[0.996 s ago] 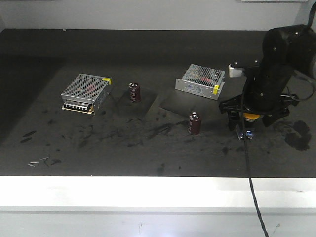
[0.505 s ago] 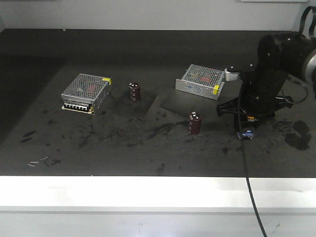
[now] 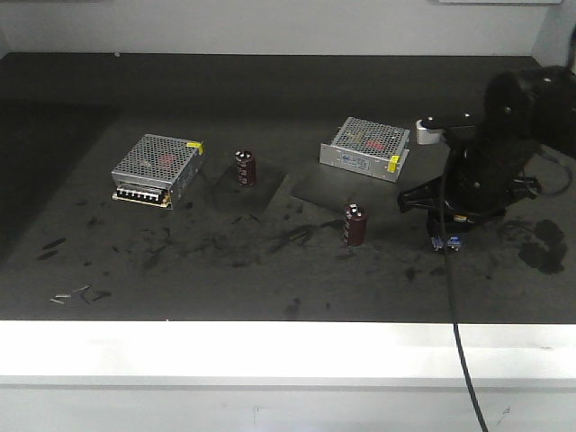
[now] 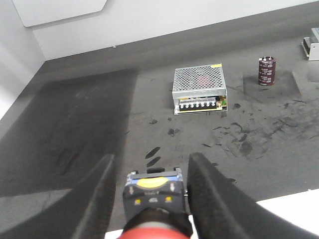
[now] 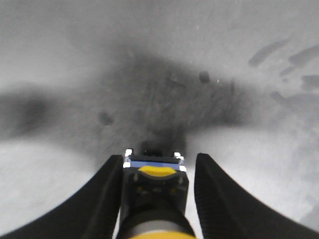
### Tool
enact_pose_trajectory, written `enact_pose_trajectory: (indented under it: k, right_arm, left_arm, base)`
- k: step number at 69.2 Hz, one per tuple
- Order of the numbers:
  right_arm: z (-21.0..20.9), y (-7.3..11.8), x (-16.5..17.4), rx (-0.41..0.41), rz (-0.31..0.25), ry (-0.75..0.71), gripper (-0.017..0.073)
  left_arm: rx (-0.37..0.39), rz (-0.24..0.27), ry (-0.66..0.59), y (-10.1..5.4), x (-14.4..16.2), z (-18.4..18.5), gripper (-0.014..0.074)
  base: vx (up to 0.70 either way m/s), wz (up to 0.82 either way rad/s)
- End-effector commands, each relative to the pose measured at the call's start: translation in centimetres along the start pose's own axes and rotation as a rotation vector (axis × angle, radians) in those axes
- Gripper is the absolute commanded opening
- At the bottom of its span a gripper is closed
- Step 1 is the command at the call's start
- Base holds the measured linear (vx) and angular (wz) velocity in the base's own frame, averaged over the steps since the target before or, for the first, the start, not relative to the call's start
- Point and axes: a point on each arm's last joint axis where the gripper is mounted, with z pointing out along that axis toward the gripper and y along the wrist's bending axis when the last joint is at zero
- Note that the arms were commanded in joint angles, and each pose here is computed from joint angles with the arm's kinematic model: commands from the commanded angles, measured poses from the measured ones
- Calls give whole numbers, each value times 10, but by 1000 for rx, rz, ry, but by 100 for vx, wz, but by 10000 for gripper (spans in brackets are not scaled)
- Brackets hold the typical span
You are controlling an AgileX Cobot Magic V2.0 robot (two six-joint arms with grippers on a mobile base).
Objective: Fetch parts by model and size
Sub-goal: 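Lift the yellow-capped button with the right gripper and withdraw the arm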
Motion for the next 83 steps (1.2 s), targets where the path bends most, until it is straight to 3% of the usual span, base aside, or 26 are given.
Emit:
enact_pose_trajectory:
  k: [1, 35, 68, 83]
  right_arm:
    - [-38, -2, 8, -20, 0, -197, -9]
    - [-152, -10, 105, -41, 1, -788, -6]
    - [-144, -13, 224, -55, -1, -1116, -6]
    - [-146, -14, 258, -57, 2, -1243, -6]
  left_arm:
    - [15, 3, -86, 0, -14, -2, -6]
    - [17, -4, -81, 0, -13, -2, -6]
    - [19, -8, -80, 0, -13, -2, -6]
    - [31, -30, -76, -1, -12, -2, -6]
  base:
    - [0, 0]
    - [0, 0]
    - [0, 0]
    - [0, 0]
